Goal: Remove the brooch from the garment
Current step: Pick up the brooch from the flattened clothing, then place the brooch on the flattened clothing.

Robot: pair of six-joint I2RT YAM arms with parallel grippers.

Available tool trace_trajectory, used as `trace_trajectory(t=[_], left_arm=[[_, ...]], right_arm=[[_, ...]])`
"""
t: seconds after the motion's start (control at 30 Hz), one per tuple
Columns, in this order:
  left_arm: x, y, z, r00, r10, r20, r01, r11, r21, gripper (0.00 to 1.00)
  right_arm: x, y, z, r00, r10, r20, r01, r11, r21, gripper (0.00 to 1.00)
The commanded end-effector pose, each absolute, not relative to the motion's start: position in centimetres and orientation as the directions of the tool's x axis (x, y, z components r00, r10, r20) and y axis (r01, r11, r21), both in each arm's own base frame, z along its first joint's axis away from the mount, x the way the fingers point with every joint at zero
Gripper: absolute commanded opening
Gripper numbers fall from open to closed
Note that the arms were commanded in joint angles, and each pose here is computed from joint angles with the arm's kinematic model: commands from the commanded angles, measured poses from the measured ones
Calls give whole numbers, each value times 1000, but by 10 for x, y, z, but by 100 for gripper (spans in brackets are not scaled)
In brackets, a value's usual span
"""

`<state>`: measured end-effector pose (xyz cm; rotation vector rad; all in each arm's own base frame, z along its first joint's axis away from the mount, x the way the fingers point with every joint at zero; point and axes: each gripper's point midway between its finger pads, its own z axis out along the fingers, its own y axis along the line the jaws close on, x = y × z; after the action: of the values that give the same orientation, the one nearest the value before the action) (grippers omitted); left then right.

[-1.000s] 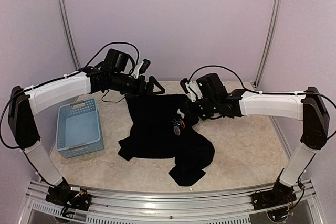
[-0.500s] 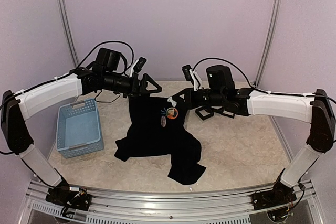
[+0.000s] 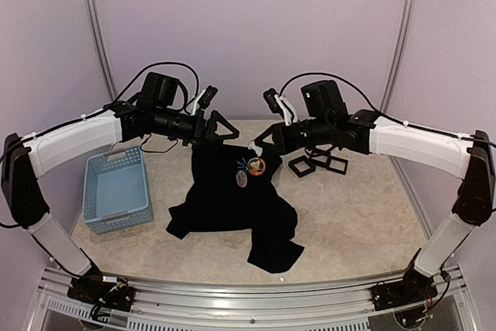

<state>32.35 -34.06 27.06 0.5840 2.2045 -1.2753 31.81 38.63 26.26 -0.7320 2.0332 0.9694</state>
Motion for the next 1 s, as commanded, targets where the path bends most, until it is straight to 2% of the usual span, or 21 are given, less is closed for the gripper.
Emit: trace_trajectory(t=[0.0,0.23,0.47,0.6,0.7,0.73,0.87,0.9,0.97], left_arm=[[324,-337,259,-755,133,-642,611,497,-616,93],[328,-343,239,-733,188,-654,636,533,-559,93],[340,-332,227,-715,113,-690,598,610,-520,94],[339,-324,223,-712,70,-699,565,649,-510,94],[337,-324,219,-716,65,-695,550,666,-504,94],[336,-325,218,-715,69,-696,551,668,-500,94],[333,-335,221,-697,97,-710,582,655,-482,94],[333,-338,221,-697,108,-709,590,649,-480,94],[333,-346,221,-696,128,-706,605,634,-481,94]], right_arm=[[309,360,225,-593,-410,-693,-739,619,265,0],[290,328,176,-655,-587,-476,-720,675,159,0],[273,331,132,-639,-719,-273,-761,643,88,0],[274,341,110,-620,-750,-231,-781,619,83,0],[282,353,115,-616,-737,-277,-780,619,89,0],[286,358,122,-616,-725,-306,-777,623,89,4],[312,367,162,-608,-640,-470,-743,667,52,57],[316,366,170,-607,-618,-500,-734,677,55,64],[321,356,176,-616,-580,-533,-709,703,54,70]])
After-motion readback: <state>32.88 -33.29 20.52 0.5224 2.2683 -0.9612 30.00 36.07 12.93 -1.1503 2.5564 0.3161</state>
